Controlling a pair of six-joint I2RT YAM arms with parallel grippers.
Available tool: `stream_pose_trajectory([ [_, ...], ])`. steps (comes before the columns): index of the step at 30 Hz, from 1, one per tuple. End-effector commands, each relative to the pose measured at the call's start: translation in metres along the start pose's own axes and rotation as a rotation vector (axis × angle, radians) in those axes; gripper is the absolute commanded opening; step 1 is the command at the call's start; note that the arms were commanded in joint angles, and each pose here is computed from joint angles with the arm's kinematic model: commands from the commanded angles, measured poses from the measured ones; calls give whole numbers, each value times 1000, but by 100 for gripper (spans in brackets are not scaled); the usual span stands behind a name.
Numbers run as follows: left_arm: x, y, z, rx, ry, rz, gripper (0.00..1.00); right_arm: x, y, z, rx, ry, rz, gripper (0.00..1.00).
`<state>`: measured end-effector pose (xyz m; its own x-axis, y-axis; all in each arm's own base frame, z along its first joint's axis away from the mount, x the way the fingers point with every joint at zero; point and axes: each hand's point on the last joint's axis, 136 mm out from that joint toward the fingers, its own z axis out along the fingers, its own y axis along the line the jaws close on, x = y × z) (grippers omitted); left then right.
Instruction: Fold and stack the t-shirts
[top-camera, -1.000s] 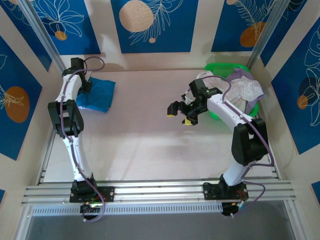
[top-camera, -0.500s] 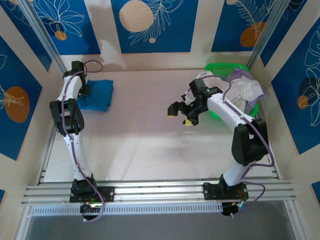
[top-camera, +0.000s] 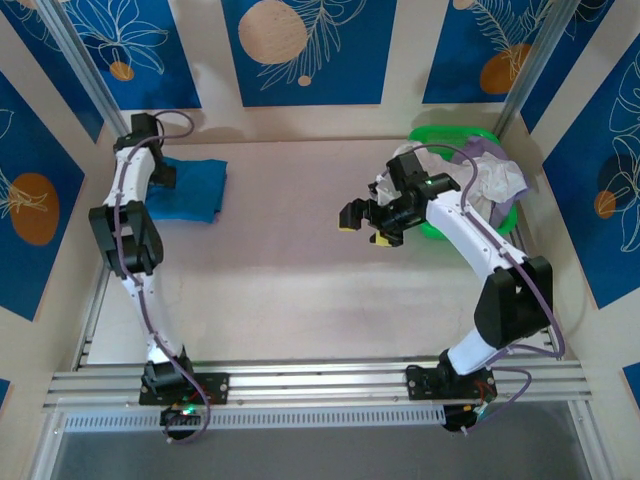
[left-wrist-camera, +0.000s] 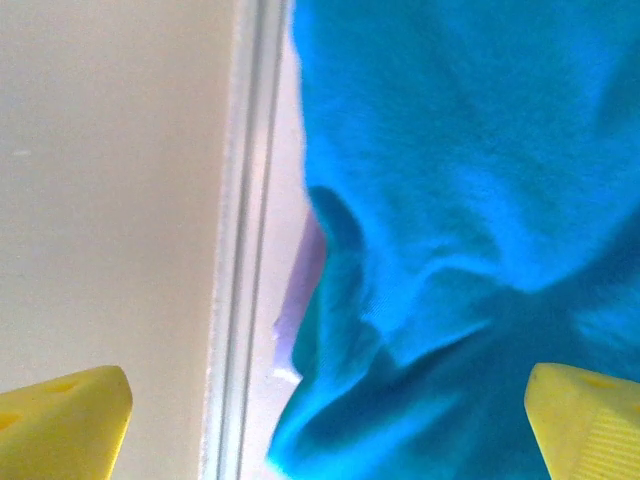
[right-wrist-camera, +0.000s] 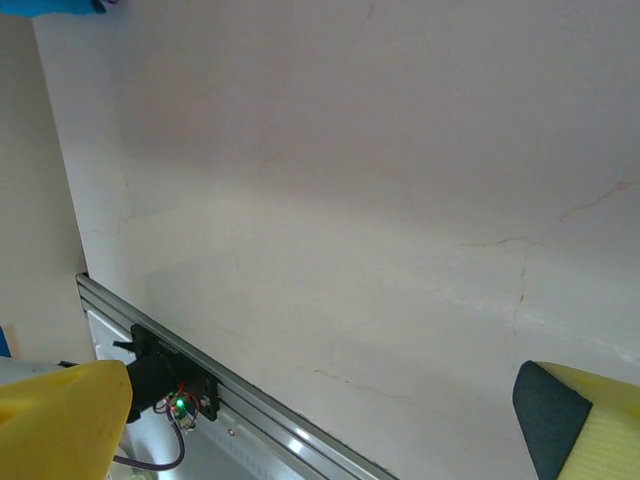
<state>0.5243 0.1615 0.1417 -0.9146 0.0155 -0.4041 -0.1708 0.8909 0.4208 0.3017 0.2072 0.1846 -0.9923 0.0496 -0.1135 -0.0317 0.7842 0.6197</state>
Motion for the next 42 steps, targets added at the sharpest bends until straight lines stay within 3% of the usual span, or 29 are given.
stream_pose_trajectory([
  [1,-9,13,-56,22,-78,-74,100,6,4,-17,-5,-21,-33,99],
  [6,-3,-43,-105,259,-190,-104,100,5,-6,-25,47,-76,-87,99],
  [11,27,-93,-151,371,-330,-78,100,-1,-19,-33,91,-186,-132,99],
  [17,73,-124,-172,574,-377,-209,100,-12,-34,-41,137,-333,-184,99],
  [22,90,-139,-190,724,-540,-316,100,-20,-39,-51,151,-502,-300,99],
  [28,117,-144,-192,727,-639,-285,100,-32,-64,-69,256,-770,-412,99],
  [32,136,-137,-183,663,-688,-295,100,-38,-83,-74,335,-881,-451,99],
  [42,159,-112,-146,391,-828,-278,100,-65,-140,-74,427,-986,-434,99],
])
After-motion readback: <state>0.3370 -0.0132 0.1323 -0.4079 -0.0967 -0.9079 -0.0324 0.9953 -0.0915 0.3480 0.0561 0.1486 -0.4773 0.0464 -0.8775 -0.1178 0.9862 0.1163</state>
